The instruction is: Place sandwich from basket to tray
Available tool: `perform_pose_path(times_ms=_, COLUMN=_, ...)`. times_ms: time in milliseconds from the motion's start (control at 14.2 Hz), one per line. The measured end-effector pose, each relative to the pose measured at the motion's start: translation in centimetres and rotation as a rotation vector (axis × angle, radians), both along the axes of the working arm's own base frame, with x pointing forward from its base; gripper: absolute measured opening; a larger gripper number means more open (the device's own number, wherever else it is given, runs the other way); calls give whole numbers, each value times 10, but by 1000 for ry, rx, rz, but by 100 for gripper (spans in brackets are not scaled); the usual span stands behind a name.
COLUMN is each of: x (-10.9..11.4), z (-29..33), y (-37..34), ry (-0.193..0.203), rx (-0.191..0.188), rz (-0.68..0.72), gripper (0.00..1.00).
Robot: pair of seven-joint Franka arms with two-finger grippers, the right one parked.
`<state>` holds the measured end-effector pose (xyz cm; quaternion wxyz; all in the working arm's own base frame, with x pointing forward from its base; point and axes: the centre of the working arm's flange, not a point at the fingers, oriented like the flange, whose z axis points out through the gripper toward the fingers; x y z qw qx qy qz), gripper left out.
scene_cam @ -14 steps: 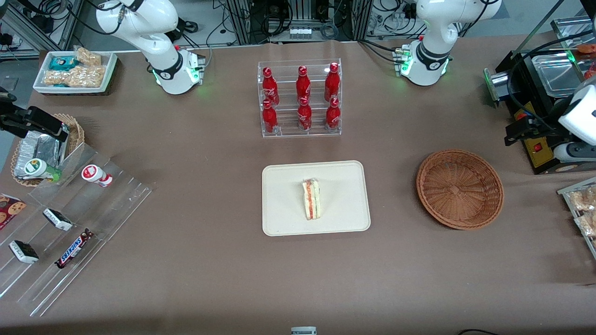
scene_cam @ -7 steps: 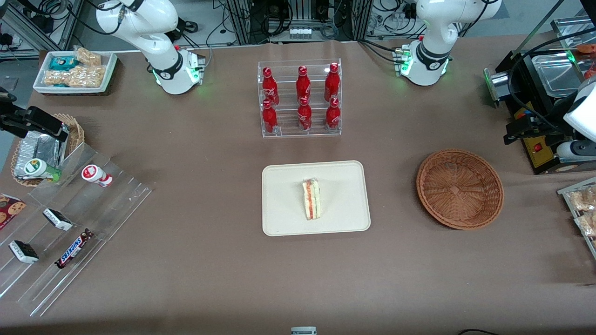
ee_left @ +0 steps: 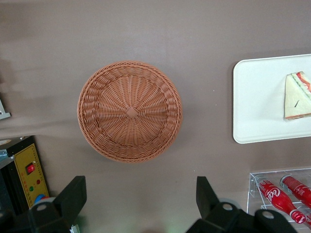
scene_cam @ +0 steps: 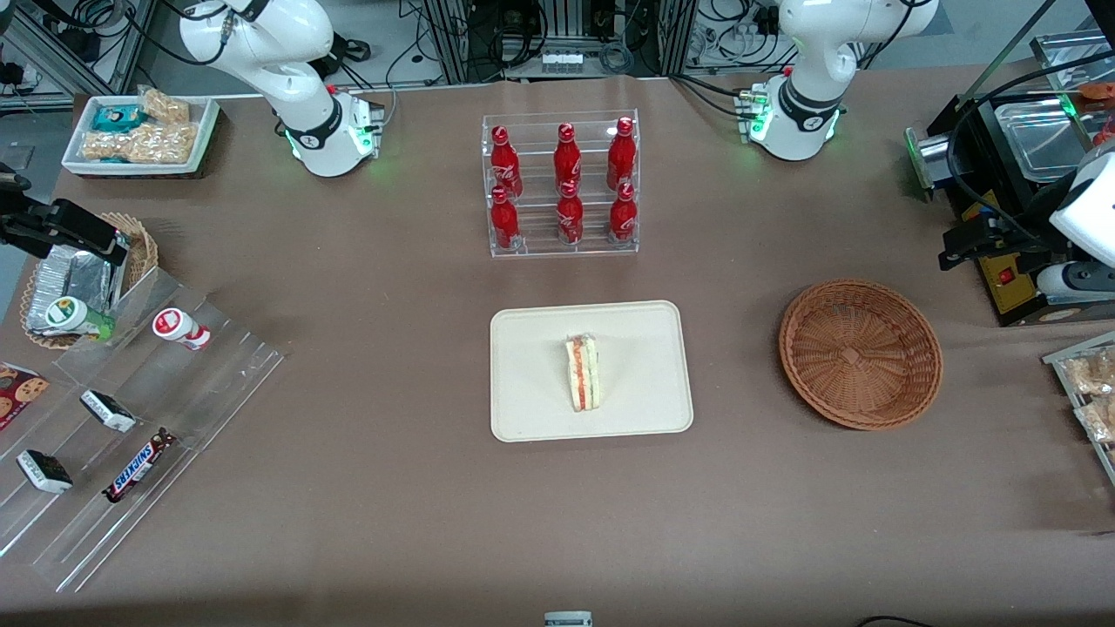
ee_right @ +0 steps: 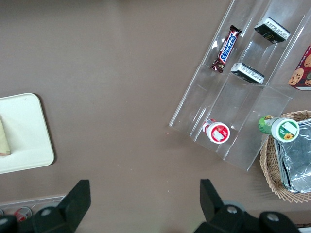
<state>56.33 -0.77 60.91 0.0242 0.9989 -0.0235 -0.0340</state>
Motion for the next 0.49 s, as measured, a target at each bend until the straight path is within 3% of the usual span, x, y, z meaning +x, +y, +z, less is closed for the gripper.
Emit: perform_pose_path(times_ms=493, x=0, z=0, y=-13, ry=-1, rx=-2, rz=-25, gripper=100)
